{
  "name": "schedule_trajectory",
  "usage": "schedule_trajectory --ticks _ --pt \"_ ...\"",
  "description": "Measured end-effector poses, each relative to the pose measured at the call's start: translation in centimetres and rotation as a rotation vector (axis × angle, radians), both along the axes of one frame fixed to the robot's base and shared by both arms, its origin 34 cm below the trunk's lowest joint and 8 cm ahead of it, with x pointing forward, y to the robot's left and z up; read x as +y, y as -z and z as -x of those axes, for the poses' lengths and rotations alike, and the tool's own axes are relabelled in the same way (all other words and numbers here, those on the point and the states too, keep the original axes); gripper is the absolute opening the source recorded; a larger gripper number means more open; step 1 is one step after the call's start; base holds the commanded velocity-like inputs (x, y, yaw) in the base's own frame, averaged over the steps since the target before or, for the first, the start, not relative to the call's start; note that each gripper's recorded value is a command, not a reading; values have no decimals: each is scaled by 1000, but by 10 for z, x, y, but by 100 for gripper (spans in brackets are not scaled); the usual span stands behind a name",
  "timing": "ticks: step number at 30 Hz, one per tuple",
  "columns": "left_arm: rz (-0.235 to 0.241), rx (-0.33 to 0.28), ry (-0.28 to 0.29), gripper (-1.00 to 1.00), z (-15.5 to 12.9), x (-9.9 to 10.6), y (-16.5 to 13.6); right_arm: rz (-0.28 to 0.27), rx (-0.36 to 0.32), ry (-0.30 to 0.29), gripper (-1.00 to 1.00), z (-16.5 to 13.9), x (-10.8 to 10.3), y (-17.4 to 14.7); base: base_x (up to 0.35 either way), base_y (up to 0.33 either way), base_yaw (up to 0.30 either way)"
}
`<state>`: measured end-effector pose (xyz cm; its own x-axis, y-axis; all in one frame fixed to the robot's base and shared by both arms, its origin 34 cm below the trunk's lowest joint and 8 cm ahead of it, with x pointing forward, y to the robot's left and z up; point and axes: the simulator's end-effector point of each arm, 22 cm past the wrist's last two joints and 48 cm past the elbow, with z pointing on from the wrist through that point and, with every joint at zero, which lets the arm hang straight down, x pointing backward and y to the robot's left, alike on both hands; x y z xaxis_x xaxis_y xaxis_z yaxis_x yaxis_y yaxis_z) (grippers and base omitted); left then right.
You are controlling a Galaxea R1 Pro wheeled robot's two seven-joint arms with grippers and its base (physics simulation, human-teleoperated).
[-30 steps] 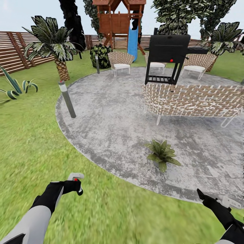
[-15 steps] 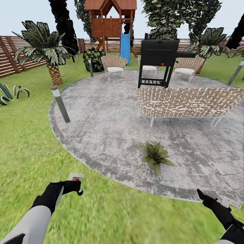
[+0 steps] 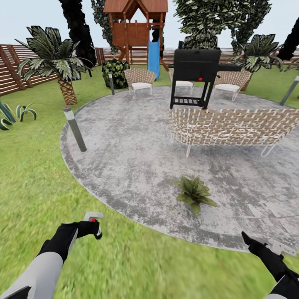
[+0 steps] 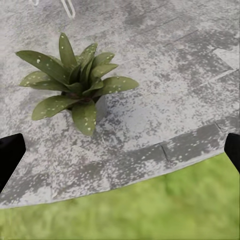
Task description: Pick up the pesticide atomizer in the garden and spray insectifuge to fully cover both potted plants in the garden.
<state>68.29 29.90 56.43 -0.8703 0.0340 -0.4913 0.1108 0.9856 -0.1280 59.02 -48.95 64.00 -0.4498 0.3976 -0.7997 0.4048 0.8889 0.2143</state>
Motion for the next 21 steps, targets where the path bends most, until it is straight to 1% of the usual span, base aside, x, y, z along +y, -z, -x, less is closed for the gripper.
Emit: schedule_trajectory --ticks 17,21 --pt "1 0 -1 -100 0 0 0 3 0 3 100 0 -1 0 215 249 0" --pt "0 0 0 -100 0 0 0 3 -1 0 100 0 -1 -1 80 101 0"
